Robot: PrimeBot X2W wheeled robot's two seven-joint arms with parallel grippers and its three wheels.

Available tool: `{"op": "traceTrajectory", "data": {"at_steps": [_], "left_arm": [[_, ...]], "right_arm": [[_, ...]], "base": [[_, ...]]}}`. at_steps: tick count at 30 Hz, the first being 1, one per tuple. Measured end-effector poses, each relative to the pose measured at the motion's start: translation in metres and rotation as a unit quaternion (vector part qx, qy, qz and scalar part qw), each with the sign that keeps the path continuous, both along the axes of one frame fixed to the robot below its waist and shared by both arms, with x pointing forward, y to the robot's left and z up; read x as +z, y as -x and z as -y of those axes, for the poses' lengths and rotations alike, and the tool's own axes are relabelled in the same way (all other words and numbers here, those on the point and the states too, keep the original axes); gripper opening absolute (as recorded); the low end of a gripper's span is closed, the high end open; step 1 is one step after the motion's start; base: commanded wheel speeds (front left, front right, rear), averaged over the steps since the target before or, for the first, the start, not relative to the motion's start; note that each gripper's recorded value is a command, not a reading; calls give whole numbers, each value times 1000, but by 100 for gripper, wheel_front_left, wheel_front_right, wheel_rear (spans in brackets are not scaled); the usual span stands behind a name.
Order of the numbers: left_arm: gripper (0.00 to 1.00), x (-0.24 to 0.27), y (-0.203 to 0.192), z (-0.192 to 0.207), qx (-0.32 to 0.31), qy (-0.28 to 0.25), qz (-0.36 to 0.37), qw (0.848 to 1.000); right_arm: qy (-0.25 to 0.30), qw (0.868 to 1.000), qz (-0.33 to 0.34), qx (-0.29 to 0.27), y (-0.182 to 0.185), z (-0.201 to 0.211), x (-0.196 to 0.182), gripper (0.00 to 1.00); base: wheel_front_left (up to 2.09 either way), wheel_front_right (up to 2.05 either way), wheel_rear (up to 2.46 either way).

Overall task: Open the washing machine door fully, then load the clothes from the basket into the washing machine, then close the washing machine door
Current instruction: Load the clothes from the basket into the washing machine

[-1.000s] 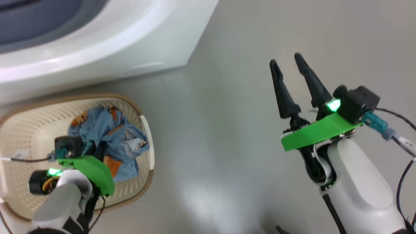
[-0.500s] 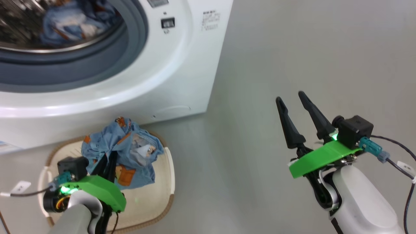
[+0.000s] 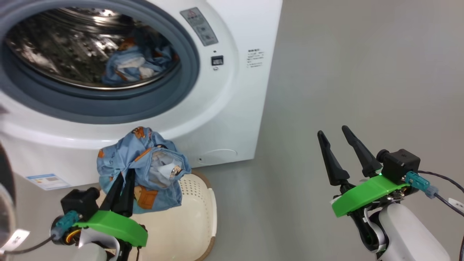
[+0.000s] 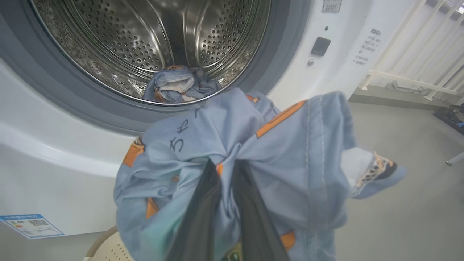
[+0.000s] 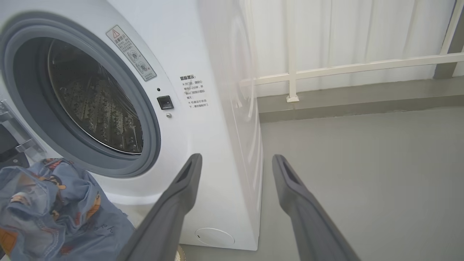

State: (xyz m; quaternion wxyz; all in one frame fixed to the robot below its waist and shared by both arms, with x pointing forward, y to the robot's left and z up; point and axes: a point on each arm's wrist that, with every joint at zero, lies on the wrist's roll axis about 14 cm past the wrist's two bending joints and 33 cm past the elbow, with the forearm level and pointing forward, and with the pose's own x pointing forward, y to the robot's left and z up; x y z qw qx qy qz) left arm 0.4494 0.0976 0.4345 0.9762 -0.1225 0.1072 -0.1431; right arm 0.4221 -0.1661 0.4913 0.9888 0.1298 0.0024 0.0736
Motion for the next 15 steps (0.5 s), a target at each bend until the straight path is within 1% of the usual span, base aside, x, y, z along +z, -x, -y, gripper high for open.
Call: {"op": "traceTrajectory", "data": {"at_steps": [7, 15], "left_arm": [[0, 52, 8, -17, 40, 9, 77, 996], [0, 67, 23, -24, 55, 11, 94, 994]], "right_arm": [[2, 1000, 9, 12, 1, -6, 7, 100], [2, 999, 24, 21, 1, -12, 17, 100]], "base": [[0, 0, 0], [0, 0, 0]]}}
